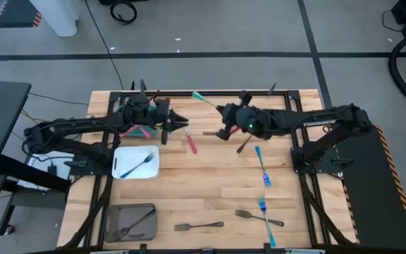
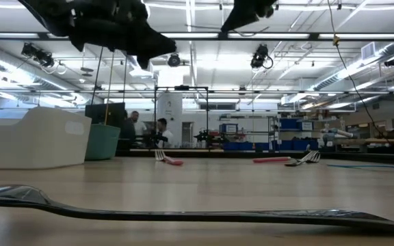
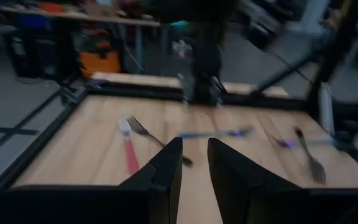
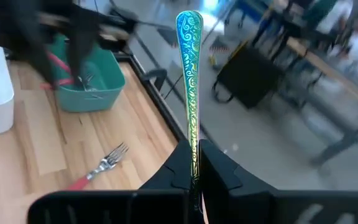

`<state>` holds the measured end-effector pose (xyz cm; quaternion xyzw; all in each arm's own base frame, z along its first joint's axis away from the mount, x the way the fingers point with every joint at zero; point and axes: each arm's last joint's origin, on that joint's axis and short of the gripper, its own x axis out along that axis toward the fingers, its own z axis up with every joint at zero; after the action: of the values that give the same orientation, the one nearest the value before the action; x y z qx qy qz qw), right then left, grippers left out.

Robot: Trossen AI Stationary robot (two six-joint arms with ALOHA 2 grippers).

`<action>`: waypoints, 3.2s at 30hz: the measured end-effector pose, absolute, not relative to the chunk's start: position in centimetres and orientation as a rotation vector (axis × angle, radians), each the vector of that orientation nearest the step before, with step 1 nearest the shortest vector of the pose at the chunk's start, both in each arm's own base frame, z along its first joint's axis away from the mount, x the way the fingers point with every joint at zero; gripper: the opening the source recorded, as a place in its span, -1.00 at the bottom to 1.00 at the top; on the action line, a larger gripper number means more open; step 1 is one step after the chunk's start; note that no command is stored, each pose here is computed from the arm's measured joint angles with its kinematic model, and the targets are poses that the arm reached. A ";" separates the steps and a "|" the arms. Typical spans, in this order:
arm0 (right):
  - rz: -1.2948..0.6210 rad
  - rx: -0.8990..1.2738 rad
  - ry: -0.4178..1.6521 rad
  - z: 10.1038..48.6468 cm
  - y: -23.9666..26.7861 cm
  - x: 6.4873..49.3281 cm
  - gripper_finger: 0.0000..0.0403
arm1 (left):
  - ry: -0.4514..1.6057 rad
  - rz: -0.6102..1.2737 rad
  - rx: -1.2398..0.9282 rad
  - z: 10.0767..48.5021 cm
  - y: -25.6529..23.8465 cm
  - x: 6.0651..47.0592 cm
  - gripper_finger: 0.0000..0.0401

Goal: Sort silverware by color (type)
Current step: Put the blue fork into the white bin

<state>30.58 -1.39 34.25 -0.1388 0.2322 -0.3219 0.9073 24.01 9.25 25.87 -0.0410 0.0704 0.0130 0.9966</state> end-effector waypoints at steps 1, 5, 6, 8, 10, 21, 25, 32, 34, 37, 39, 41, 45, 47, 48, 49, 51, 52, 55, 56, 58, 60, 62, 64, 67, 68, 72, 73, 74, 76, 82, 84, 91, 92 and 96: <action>-0.669 -0.316 0.476 34.3 -1.0 30.6 -0.91 | 0.125 0.043 -0.096 25.7 9.4 24.3 -0.57; -0.731 -0.415 0.497 34.0 0.1 31.0 -0.91 | 0.018 0.076 -0.177 25.6 10.1 25.5 -0.57; -0.746 -0.441 0.505 33.8 0.4 31.2 -0.91 | -0.014 0.074 -0.195 25.6 10.2 25.8 -0.57; -0.791 -0.488 0.523 33.3 0.7 31.6 -0.91 | -0.068 0.068 -0.233 25.7 10.3 26.2 -0.57; -0.816 -0.522 0.510 33.2 1.0 32.3 -0.91 | -0.121 0.057 -0.273 25.7 10.5 26.5 -0.57; -0.845 -0.528 0.343 33.9 1.3 34.5 -0.91 | -0.376 -0.002 -0.430 26.8 10.1 27.1 -0.57; -0.841 -0.516 0.320 34.0 1.3 34.6 -0.88 | -0.437 0.028 -0.428 27.3 9.7 27.1 -0.57; -0.793 -0.504 0.299 34.0 1.5 34.7 -0.91 | -0.474 0.044 -0.429 27.5 9.8 27.0 -0.57; -0.793 -0.502 0.296 34.1 1.5 34.8 -0.90 | -0.473 0.053 -0.430 27.5 9.9 26.9 -0.57; -0.793 -0.502 0.296 34.1 1.4 34.8 -0.90 | -0.478 0.065 -0.430 27.5 10.0 26.9 -0.57; -0.793 -0.501 0.296 34.1 1.4 34.8 -0.90 | -0.481 0.069 -0.429 27.5 10.2 26.8 -0.57; -0.793 -0.497 0.294 34.1 1.5 34.8 -0.90 | -0.484 0.068 -0.428 27.6 10.1 26.8 -0.57; -0.757 -0.455 0.283 33.9 1.5 34.8 -0.90 | -0.485 0.066 -0.427 27.6 10.1 26.8 -0.57; -0.739 -0.448 0.295 33.7 1.3 34.8 -0.90 | -0.485 0.064 -0.427 27.6 10.1 26.8 -0.57; -0.734 -0.444 0.298 33.6 1.3 34.8 -0.90 | -0.484 0.064 -0.427 27.6 10.1 26.8 -0.57; -0.733 -0.433 0.300 33.5 1.2 34.8 -0.90 | -0.484 0.065 -0.427 27.6 10.1 26.8 -0.57; -0.710 -0.414 0.292 33.5 1.1 34.9 -0.90 | -0.484 0.065 -0.426 27.6 10.1 26.8 -0.57; -0.695 -0.409 0.290 33.4 1.2 34.9 -0.90 | -0.485 0.066 -0.422 27.6 10.1 26.8 -0.57; -0.653 -0.395 0.281 33.4 1.3 35.0 -0.90 | -0.485 0.064 -0.417 27.6 10.1 26.8 -0.57; -0.652 -0.390 0.280 33.3 1.3 35.1 -0.90 | -0.485 0.065 -0.414 27.6 10.1 26.8 -0.57; -0.663 -0.394 0.282 33.2 1.2 35.2 -0.90 | -0.482 0.072 -0.391 27.6 10.1 26.8 -0.57; -0.673 -0.403 0.288 33.1 1.1 35.3 -0.90 | -0.480 0.079 -0.366 27.6 10.1 26.8 -0.60; -0.674 -0.404 0.296 32.9 1.0 35.3 -0.90 | -0.476 0.086 -0.342 27.5 10.1 26.8 -0.65; -0.670 -0.403 0.300 32.9 0.9 35.4 -0.90 | -0.470 0.098 -0.308 27.5 10.2 26.8 -0.73; -0.664 -0.407 0.303 32.8 0.8 35.4 -0.90 | -0.468 0.103 -0.256 27.6 10.1 26.9 -0.87; -0.663 -0.407 0.304 32.8 0.8 35.4 -0.90 | -0.468 0.103 -0.246 27.6 10.0 26.9 -0.91; -0.661 -0.404 0.303 32.8 0.8 35.4 -0.89 | -0.466 0.100 -0.238 27.6 10.0 26.9 -0.95; -0.660 -0.396 0.302 32.7 0.8 35.4 -0.88 | -0.465 0.103 -0.226 27.6 10.0 26.9 -0.94; -0.654 -0.387 0.300 32.7 0.8 35.4 -0.87 | -0.464 0.104 -0.220 27.6 10.0 26.9 -0.94; -0.641 -0.387 0.303 32.7 0.9 35.4 -0.85 | -0.461 0.104 -0.218 27.6 10.0 26.9 -0.94; -0.623 -0.387 0.298 32.8 1.0 35.4 -0.72 | -0.425 0.082 -0.212 27.2 10.0 27.0 -0.94; -0.628 -0.389 0.299 32.8 1.1 35.4 -0.67 | -0.426 0.083 -0.198 27.3 10.1 26.9 -0.94; -0.805 -0.526 0.377 32.9 2.0 34.8 -0.58 | -0.363 -0.005 -0.205 27.5 10.8 26.2 -0.94; -0.852 -0.556 0.397 32.9 2.1 34.7 -0.58 | -0.344 -0.034 -0.216 27.6 10.9 26.0 -0.94; -1.002 -0.625 0.462 33.0 2.3 34.2 -0.59 | -0.270 -0.151 -0.215 28.1 10.8 25.1 -0.94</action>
<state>34.25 2.35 32.97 -0.2919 0.2159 -0.4682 0.8056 25.13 10.85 28.09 -0.1070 -0.1342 -0.0750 0.9823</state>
